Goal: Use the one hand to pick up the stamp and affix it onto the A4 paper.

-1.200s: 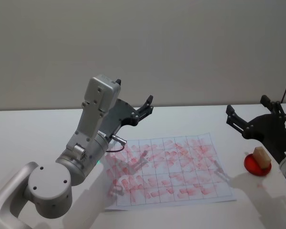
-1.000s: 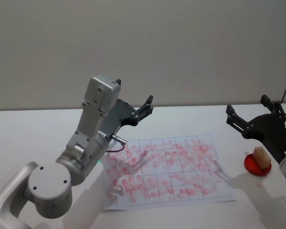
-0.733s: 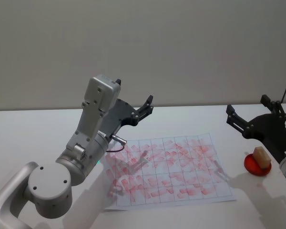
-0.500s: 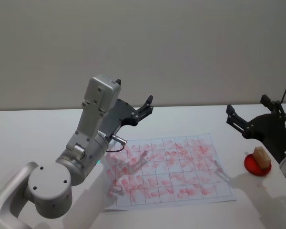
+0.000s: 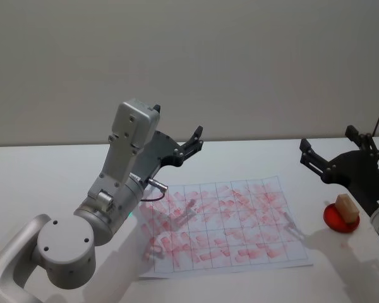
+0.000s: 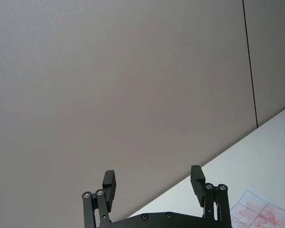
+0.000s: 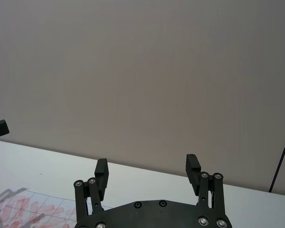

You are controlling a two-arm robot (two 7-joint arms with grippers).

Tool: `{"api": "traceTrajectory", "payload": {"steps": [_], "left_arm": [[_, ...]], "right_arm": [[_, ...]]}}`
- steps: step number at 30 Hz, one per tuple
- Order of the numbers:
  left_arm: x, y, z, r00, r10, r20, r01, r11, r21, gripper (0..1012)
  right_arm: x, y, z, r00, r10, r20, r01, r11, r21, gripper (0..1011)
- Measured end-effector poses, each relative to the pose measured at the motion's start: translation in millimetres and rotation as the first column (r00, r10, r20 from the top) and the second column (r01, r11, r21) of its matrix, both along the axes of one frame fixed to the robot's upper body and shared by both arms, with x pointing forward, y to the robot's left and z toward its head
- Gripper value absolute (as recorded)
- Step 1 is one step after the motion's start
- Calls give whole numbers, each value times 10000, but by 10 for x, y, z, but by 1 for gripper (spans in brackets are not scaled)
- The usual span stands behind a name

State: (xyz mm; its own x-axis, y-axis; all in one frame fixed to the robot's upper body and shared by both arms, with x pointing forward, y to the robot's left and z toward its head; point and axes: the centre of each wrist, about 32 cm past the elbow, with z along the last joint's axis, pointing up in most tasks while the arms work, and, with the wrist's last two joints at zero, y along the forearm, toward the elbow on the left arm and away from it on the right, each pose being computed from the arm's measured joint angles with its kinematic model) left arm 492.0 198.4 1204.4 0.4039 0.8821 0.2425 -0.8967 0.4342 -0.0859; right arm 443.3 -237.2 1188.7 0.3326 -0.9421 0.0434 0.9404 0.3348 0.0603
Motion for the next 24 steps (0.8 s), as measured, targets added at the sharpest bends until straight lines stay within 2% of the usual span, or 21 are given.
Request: {"api": "traceTrajectory", "payload": {"steps": [4, 14, 24], "left_arm": [[0, 0, 0, 10000, 0, 0, 0, 10000, 0, 1001], [0, 0, 0, 10000, 0, 0, 0, 10000, 0, 1001], [0, 0, 0, 10000, 0, 0, 0, 10000, 0, 1001]], "right_arm": [[-12, -5, -11, 10000, -4, -38, 4, 10000, 3, 1001], [-153, -10, -40, 9996, -154, -229, 158, 9997, 172, 1001], [-303, -22, -78, 9938, -622, -923, 635, 9979, 112, 1001]]}}
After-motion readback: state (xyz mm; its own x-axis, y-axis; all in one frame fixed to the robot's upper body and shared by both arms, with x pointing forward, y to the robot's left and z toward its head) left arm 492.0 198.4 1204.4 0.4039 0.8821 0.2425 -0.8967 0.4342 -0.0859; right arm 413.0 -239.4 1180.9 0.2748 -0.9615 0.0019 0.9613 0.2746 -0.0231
